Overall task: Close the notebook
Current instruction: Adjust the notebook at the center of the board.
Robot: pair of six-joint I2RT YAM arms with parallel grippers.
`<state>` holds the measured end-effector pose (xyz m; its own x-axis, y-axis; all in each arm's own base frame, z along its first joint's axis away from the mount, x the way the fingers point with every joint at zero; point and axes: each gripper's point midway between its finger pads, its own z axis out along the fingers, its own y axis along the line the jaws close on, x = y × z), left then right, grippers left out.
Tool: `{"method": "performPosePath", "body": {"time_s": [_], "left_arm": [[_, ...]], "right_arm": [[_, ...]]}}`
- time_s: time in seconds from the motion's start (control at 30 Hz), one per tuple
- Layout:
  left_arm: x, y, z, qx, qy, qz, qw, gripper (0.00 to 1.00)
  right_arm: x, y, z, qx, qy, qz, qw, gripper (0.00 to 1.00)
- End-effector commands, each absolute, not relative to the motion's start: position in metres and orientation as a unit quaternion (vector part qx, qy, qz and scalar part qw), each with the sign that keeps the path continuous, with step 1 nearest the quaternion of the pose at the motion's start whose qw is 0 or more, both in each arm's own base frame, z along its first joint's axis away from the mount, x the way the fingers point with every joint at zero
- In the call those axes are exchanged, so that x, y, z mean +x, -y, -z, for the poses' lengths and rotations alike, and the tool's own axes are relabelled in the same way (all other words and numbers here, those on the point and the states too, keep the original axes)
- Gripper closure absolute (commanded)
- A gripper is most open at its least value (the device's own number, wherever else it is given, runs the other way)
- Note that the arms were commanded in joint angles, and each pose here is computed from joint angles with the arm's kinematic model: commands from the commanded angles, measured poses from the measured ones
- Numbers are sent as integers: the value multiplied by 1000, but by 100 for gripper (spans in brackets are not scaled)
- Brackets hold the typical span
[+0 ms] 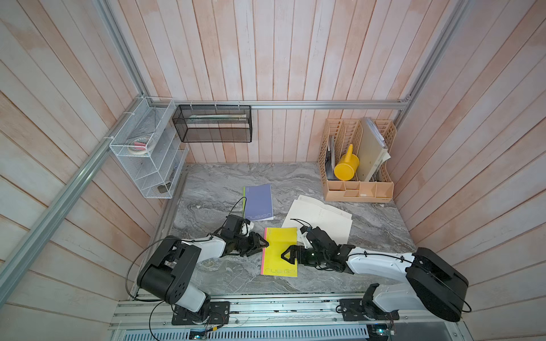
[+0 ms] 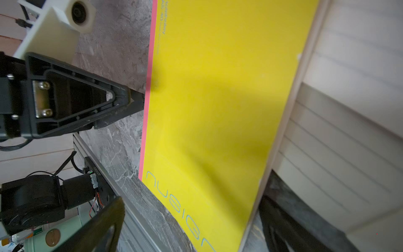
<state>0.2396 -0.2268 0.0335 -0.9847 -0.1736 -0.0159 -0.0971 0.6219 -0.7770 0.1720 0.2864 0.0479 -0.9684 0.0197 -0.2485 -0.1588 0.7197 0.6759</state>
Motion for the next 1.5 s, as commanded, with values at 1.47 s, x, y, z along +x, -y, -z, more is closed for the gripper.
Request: {"method": "performPosePath", "body": {"time_s": [1.47], "left_arm": [[217,197,15,-99,-924,368,-2,50]], "right_arm": [[159,-285,-22,-41,-937,-338,79,2]]}}
